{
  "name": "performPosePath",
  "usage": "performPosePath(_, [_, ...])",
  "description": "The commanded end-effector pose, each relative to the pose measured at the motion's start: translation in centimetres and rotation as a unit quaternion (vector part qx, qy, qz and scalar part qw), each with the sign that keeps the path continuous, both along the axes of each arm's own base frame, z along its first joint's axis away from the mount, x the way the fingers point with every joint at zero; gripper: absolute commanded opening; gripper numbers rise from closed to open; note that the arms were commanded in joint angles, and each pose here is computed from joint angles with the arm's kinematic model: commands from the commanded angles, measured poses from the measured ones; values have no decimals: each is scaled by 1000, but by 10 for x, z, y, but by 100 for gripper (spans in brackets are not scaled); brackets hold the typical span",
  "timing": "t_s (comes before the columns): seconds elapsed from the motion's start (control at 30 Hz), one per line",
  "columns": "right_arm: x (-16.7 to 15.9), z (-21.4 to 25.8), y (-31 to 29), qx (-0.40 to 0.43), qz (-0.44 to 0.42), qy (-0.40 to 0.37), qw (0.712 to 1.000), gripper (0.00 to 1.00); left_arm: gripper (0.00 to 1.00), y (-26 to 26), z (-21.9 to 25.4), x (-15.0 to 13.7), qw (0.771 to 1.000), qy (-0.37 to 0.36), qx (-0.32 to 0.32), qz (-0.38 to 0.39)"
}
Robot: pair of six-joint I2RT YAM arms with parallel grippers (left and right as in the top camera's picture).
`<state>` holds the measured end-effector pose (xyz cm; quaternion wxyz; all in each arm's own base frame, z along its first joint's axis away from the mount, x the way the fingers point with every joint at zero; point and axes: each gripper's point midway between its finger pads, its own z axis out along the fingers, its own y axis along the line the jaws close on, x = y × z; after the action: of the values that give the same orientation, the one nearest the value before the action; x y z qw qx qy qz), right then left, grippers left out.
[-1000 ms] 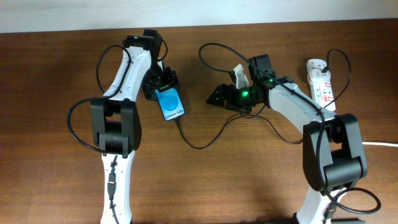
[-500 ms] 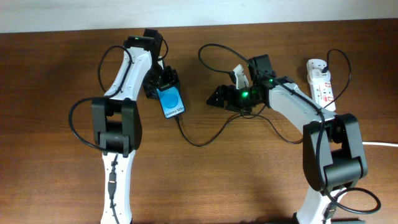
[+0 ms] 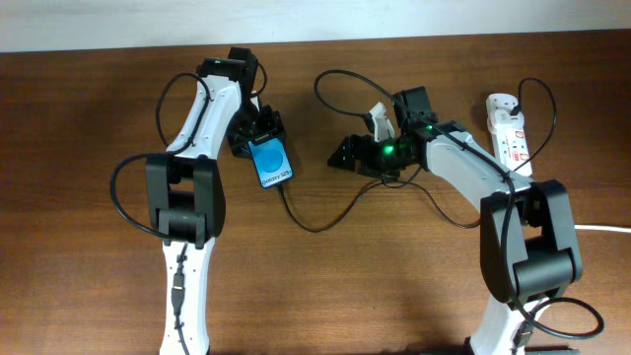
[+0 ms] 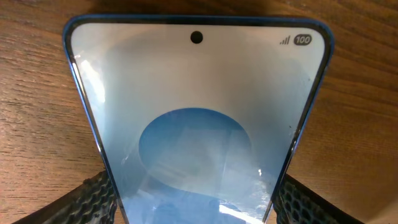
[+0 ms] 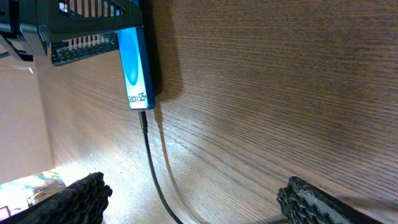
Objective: Plug charger to phone and switch on socket
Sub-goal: 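Lower the plugged-in phone flat onto the table with the left gripper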
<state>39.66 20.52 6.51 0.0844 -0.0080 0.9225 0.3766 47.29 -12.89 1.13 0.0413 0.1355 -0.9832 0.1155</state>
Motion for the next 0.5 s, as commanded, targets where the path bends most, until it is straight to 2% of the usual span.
performPosePath(0.0, [4, 3, 1, -3, 8, -14, 1000, 93, 64, 0, -22, -5, 1000, 22, 4, 2])
performPosePath(0.13, [4, 3, 1, -4, 11, -17, 1000, 93, 82, 0, -22, -5, 1000, 23, 3, 2])
performPosePath(0.2, [4, 3, 1, -4, 11, -17, 1000, 93, 98, 0, -22, -6, 1000, 24, 4, 2])
performPosePath(0.47, [7, 6, 1, -3, 14, -26, 1000, 93, 99, 1, -18, -1, 1000, 16, 3, 3])
